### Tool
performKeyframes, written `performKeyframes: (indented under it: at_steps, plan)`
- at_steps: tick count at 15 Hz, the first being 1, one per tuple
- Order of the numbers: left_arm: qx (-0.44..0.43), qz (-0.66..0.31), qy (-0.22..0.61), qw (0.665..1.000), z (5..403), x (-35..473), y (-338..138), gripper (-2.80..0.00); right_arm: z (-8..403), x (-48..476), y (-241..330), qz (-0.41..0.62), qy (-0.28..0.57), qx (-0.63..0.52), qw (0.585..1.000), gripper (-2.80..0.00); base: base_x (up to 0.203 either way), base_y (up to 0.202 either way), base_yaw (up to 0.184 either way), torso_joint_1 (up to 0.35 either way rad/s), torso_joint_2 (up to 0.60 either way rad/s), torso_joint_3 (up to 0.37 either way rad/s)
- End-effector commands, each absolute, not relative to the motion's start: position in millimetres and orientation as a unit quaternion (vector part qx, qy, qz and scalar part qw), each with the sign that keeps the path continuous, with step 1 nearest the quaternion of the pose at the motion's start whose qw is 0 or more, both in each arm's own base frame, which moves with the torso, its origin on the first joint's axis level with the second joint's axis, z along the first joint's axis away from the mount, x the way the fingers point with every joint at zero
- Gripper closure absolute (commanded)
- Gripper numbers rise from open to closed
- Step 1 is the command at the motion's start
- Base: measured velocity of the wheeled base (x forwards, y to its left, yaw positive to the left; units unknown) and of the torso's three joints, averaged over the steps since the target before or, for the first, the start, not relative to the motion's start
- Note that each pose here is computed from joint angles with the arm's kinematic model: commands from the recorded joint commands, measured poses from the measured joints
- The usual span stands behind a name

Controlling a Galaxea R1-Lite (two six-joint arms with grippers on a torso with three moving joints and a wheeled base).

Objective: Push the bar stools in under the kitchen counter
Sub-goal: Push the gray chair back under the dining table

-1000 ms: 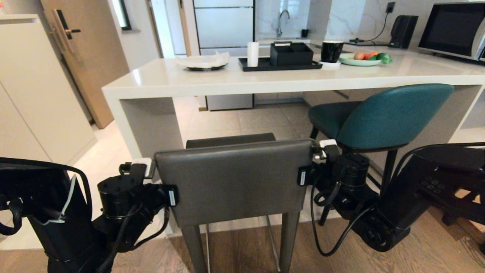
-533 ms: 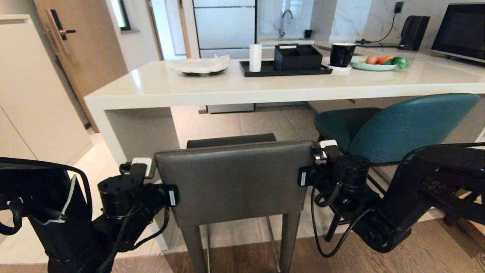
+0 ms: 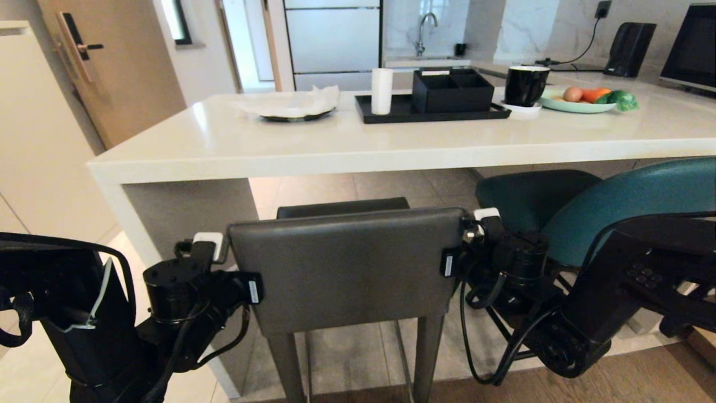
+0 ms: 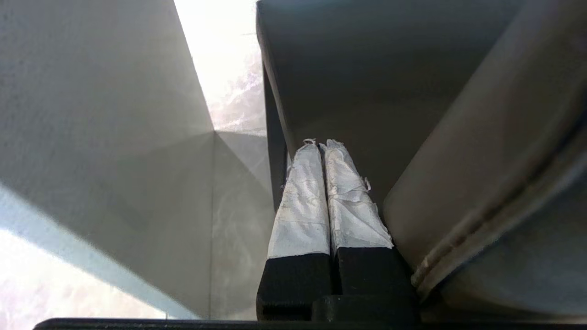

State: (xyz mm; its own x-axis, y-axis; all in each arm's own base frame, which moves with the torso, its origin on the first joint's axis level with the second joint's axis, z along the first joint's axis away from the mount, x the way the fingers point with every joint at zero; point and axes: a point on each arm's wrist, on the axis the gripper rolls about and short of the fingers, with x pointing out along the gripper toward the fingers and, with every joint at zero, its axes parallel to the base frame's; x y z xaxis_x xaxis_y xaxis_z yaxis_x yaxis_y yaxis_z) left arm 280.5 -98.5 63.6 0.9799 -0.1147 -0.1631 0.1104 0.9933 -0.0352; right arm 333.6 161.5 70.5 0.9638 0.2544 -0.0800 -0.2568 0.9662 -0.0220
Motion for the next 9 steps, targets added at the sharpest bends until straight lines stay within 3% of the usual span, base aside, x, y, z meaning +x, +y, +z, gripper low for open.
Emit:
performKeyframes:
  at_steps: [1, 9]
  plan:
    - [-0.014, -0.056, 0.08, 0.995, 65, 280, -98, 0.0, 71, 331, 163, 0.132, 0.038, -0.016, 0.99, 0.0, 0.0, 0.0, 0.0, 0.0, 0.0, 0.0]
    - [-0.016, -0.031, 0.066, 0.997, 83, 259, -85, 0.0, 98, 314, 156, 0.12, 0.013, -0.007, 0.993, 0.0, 0.0, 0.0, 0.0, 0.0, 0.0, 0.0]
